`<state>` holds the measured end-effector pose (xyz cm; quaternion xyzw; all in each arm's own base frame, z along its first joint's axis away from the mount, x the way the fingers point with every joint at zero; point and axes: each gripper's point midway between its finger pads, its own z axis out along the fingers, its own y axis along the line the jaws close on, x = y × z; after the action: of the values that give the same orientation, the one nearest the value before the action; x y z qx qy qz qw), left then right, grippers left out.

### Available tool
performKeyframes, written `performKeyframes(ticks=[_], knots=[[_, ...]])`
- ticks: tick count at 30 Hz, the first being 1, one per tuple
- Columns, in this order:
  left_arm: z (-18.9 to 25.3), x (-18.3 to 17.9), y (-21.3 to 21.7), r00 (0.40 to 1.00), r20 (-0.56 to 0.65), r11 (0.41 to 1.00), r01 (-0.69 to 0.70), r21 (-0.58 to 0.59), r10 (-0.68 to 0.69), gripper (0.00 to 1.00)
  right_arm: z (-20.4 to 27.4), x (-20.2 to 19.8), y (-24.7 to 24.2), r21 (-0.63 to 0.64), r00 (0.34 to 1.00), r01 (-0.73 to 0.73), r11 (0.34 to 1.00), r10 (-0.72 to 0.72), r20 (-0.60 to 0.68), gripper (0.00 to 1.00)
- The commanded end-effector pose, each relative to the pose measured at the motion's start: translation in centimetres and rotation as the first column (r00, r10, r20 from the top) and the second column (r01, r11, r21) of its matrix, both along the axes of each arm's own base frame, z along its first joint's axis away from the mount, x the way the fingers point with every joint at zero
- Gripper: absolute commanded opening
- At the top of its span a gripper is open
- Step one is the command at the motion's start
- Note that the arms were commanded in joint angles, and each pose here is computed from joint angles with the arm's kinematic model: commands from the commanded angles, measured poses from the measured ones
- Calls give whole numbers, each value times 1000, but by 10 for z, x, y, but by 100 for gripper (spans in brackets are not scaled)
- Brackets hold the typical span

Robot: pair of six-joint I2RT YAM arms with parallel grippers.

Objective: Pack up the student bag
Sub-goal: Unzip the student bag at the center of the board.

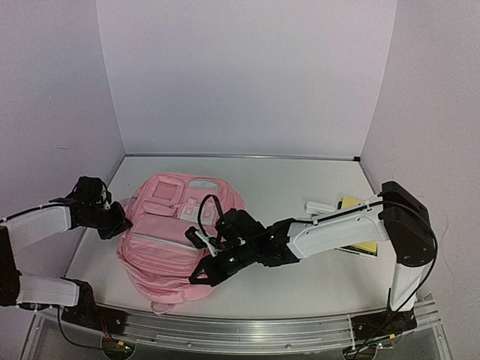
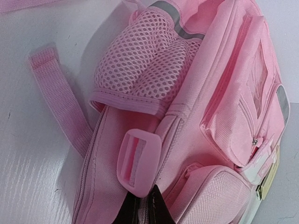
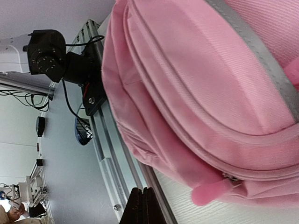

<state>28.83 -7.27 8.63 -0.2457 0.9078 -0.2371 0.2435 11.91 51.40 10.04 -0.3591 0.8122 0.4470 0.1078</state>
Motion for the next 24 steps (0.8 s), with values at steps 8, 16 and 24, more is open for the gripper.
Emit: performKeyframes(ticks=[8,16,24], knots=[[23,15,4,995,91,999,-45,-16,47,0,39,16,23,115,989,137,984,-143,47,1],[22,11,2,995,92,1000,-21,-14,22,0,7,48,-29,-126,922,372,920,-351,163,45],[22,8,2,995,93,1000,-17,-14,19,0,-7,37,-18,-165,926,372,914,-352,135,47]])
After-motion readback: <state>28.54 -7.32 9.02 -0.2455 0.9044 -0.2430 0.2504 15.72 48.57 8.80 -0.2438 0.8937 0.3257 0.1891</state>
